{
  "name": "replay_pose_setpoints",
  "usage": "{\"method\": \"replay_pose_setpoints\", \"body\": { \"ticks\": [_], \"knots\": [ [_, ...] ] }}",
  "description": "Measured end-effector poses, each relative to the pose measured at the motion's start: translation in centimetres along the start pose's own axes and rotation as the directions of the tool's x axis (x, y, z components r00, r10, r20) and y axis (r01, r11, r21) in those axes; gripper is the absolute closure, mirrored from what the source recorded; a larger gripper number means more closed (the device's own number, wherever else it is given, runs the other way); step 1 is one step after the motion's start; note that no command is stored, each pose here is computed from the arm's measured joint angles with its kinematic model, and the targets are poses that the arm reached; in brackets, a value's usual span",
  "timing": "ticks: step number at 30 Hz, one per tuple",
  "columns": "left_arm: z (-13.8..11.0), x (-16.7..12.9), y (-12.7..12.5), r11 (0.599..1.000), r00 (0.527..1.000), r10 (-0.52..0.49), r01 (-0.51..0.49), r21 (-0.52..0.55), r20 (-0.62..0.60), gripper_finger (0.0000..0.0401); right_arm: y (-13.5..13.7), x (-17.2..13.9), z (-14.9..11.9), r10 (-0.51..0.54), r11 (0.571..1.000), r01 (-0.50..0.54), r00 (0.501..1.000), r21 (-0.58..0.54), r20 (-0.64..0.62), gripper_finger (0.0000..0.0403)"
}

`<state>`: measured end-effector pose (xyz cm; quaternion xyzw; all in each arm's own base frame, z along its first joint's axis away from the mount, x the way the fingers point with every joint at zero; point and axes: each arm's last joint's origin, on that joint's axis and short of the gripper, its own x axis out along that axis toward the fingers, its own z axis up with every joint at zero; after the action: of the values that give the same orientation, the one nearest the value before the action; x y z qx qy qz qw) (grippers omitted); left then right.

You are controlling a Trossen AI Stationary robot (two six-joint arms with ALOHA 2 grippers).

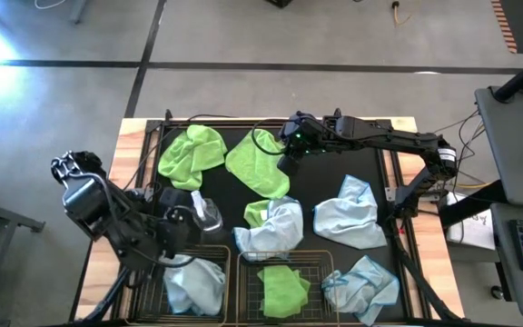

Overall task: Sort microfiber towel by color & place in baskets
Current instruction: Put the green microfiber cloth into the right wire basket

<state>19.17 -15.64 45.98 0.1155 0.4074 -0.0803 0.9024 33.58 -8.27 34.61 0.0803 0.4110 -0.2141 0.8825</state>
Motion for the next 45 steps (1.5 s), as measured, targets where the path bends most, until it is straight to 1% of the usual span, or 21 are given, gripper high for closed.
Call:
{"method": "replay_pose_setpoints", "body": {
  "ticks": [7,13,18,22,25,27,29,35,38,41,42,43,45],
  "knots": [
    [1.4,-1.4,0.2,0.997,0.99,-0.039,0.047,-0.058,0.134,0.0319,0.0,0.0,0.0,0.0,1.0,0.0,1.0,0.0,0.001,0.0304],
    [2.6,-2.3,0.2,0.99,0.963,-0.066,0.097,-0.106,0.26,0.0319,0.0,0.0,0.0,0.0,1.0,0.0,1.0,0.0,0.001,0.0313],
    [3.8,-2.7,0.1,0.98,0.929,-0.083,0.142,-0.14,0.362,0.0319,0.0,0.0,0.0,-0.001,1.0,0.0,1.0,0.0,0.001,0.0316],
    [4.8,-2.9,-0.2,0.964,0.889,-0.092,0.193,-0.186,0.448,0.0319,0.0,0.0,0.0,0.0,1.0,0.0,1.0,0.0,0.0,0.0312],
    [5.5,-2.9,-0.4,0.954,0.862,-0.095,0.221,-0.201,0.498,0.0319,0.0,0.0,0.0,-0.001,1.0,0.001,1.0,0.0,0.0,0.0309],
    [5.7,-2.9,-0.5,0.953,0.858,-0.096,0.225,-0.202,0.504,0.0319,0.0,0.0,0.0,0.0,1.0,0.0,1.0,0.0,0.001,0.031],
    [5.5,-2.7,-0.5,0.956,0.868,-0.095,0.216,-0.199,0.487,0.0319,0.0,0.0,0.0,0.0,1.0,0.0,1.0,0.0,0.001,0.0313],
    [4.9,-1.9,-0.7,0.971,0.912,-0.09,0.171,-0.17,0.401,0.0319,0.0,0.0,0.0,0.0,1.0,0.0,1.0,0.0,0.001,0.0323],
    [4.7,-2.0,-0.6,0.984,0.914,-0.086,0.14,-0.107,0.397,0.0319,0.0,0.0,0.0,0.0,1.0,0.0,1.0,0.0,0.001,0.0323],
    [4.6,-2.2,-0.2,0.997,0.913,-0.08,0.081,0.014,0.401,0.0319,0.0,0.0,0.0,-0.001,1.0,0.001,1.0,0.0,0.001,0.0319],
    [4.6,-2.3,-0.2,0.997,0.912,-0.08,0.074,0.031,0.402,0.0319,0.0,0.0,0.0,0.0,1.0,0.0,1.0,0.0,0.001,0.0318],
    [4.6,-2.3,-0.2,0.997,0.912,-0.08,0.076,0.026,0.403,0.0319,0.0,0.0,0.0,-0.001,1.0,0.001,1.0,0.0,0.001,0.0317],
    [4.6,-2.4,0.0,0.993,0.911,-0.079,0.109,-0.051,0.405,0.0319,0.0,0.0,0.0,-0.001,1.0,0.001,1.0,0.0,0.001,0.0314]
  ]
}}
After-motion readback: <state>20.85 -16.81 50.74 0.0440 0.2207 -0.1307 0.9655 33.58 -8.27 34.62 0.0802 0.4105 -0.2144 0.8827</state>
